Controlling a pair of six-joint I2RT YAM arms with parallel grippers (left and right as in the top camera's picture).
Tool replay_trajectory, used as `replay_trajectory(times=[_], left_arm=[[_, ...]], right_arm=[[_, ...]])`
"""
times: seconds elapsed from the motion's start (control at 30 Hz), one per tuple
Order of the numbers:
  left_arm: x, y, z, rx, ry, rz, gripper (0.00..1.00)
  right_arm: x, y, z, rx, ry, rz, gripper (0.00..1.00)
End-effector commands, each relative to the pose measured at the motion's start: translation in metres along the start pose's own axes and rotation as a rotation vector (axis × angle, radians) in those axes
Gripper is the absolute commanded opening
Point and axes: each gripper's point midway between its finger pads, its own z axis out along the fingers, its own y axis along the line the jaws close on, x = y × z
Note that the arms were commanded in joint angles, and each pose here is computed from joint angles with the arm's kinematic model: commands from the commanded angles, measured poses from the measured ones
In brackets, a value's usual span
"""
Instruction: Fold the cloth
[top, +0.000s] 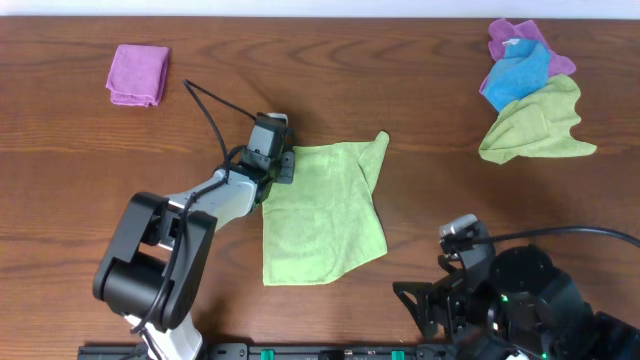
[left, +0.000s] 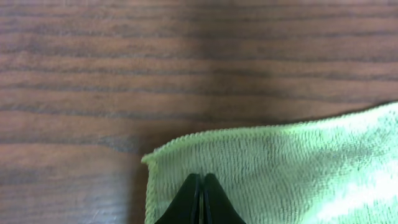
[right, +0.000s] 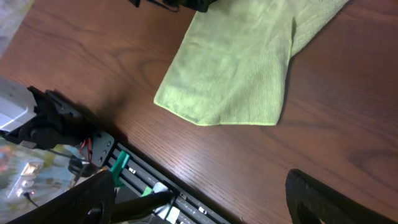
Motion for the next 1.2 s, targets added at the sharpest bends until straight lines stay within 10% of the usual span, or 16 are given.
replay_trajectory(times=[0.0,0.57,0.83,0.97,1.1,1.17], left_arm=[[-0.002,0.005,0.008,-0.031,-0.005,0.01,0.06],[0.009,0.102,0.028,-0.235,0.039,-0.029,0.05],[0.01,0.097,0.03,-0.187,0.046,-0.04,0.06],[0.013,0.097,0.03,-0.188,0.055,-0.04,0.05],[0.013,0.097,0.03,-0.188,0.057,-0.04,0.06],[0.014,0.097,0.03,-0.189,0.059,-0.04,0.05]], right_arm=[[0.0,-0.002,0.0,0.014,-0.004,-0.017,0.88],[-0.004,-0.024,0.001,0.139,-0.034,-0.015,0.88],[-0.019,-0.038,0.08,0.212,-0.01,-0.047,0.88],[-0.015,-0.046,0.15,0.237,0.109,-0.045,0.71],[0.006,-0.048,0.219,0.203,0.262,-0.041,0.23],[0.016,-0.054,0.239,0.217,0.307,-0.034,0.3]])
